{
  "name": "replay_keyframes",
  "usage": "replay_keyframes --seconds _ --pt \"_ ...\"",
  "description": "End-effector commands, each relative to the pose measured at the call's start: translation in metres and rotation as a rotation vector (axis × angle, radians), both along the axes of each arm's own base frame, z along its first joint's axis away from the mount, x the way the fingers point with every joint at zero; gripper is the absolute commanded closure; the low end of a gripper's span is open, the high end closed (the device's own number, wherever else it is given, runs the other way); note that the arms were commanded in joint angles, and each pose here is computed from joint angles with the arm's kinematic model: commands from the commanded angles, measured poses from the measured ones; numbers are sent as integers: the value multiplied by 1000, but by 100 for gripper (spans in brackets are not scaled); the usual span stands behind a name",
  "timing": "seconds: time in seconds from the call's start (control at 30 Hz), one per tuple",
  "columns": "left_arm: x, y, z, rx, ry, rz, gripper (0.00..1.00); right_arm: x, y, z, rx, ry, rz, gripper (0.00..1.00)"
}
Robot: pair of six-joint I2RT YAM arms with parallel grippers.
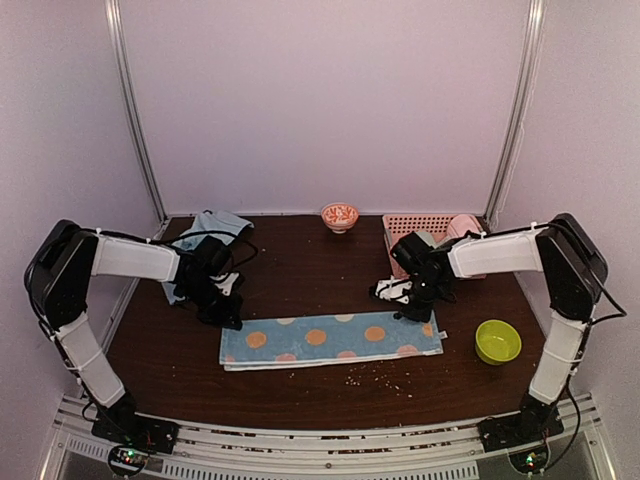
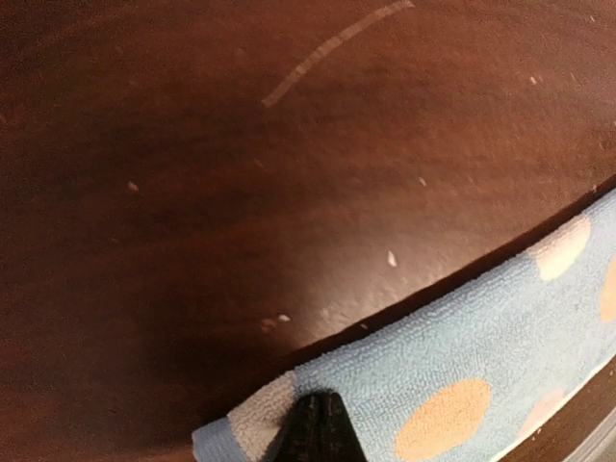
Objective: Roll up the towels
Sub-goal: Move the towel to the center of the board.
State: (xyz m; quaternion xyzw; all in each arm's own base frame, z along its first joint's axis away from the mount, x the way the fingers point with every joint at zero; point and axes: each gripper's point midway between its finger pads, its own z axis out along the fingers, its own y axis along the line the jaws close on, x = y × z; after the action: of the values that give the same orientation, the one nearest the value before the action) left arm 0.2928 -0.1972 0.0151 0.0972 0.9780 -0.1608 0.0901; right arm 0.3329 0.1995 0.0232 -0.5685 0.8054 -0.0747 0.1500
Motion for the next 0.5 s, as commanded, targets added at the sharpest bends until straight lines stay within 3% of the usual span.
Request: replay_keyframes --seconds 0.0,0.23,0.47 --pt "21 43 -17 206 -35 52 100 34 0 -11 -62 -86 -49 88" --pt "44 29 13 166 -107 16 100 54 24 30 35 -131 -69 85" --pt "38 -8 71 4 -220 -90 100 36 36 85 199 -109 -102 76"
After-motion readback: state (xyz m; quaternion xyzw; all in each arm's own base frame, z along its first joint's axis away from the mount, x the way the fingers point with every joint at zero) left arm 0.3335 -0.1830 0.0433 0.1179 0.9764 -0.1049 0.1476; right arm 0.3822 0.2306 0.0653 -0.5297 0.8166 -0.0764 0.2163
